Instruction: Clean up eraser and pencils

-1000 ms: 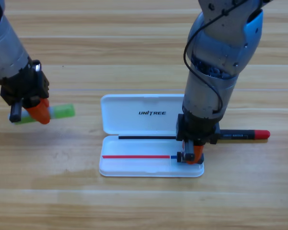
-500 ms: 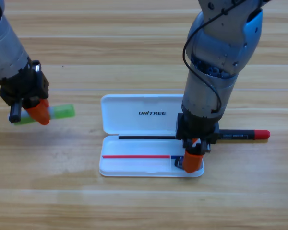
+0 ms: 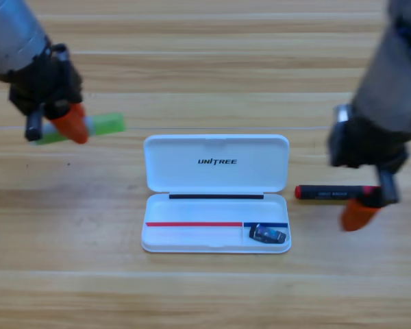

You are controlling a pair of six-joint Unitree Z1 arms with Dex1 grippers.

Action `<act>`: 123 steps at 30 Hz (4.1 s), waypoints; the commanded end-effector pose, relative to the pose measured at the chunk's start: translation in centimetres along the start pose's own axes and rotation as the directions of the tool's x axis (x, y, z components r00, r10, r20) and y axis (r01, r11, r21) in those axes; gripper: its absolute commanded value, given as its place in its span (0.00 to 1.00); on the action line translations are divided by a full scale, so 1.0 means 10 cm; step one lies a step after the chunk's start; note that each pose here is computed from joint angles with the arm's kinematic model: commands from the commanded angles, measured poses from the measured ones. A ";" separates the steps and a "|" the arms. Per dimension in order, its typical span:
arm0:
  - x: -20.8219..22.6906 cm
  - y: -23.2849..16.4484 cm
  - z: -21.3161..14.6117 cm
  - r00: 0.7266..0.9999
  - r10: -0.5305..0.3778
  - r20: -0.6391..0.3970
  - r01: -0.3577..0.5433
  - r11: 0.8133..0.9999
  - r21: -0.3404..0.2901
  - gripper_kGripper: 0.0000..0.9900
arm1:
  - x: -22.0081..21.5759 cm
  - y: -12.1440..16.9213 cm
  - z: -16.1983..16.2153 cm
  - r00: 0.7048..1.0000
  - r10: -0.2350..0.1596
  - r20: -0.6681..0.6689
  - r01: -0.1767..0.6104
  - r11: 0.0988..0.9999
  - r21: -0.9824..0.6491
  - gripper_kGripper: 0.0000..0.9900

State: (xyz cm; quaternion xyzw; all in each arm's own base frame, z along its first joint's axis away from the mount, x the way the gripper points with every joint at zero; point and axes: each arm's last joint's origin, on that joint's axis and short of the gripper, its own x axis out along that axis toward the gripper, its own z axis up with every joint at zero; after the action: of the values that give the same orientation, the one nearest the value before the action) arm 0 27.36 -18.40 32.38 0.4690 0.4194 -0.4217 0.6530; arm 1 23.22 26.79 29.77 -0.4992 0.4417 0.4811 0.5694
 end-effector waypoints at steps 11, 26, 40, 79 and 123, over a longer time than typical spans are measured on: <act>0.73 -0.66 0.98 0.986 -0.148 -0.070 0.158 0.970 0.182 0.00 | 1.16 -0.87 -0.29 0.987 0.088 -0.137 -0.081 0.995 0.050 0.99; 1.23 -0.63 1.24 0.962 -0.256 -0.098 0.269 0.947 0.175 0.00 | 1.54 -1.09 -0.23 0.981 0.070 -0.178 -0.073 0.997 -0.011 0.88; 1.41 -0.66 1.21 0.946 -0.298 -0.127 0.316 0.935 0.159 0.00 | 1.61 -0.97 -0.36 0.955 0.165 -0.248 -0.195 0.976 -0.101 0.00; 1.52 -0.57 1.09 0.932 -0.331 -0.148 0.345 0.935 0.083 1.00 | 0.22 -0.53 -0.41 0.995 0.058 -0.085 -0.062 0.997 -0.040 0.00; -1.08 -0.12 -0.39 0.972 -0.096 0.213 0.108 0.993 -0.045 1.00 | 1.24 -0.21 1.40 0.995 0.021 -0.098 -0.036 0.987 -0.155 0.00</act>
State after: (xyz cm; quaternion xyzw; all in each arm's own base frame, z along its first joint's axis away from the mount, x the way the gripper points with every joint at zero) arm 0 21.78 -13.39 42.28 0.3895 0.3718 -0.4862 0.6882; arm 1 27.93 41.08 22.22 -0.5537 0.4124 0.5034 0.5196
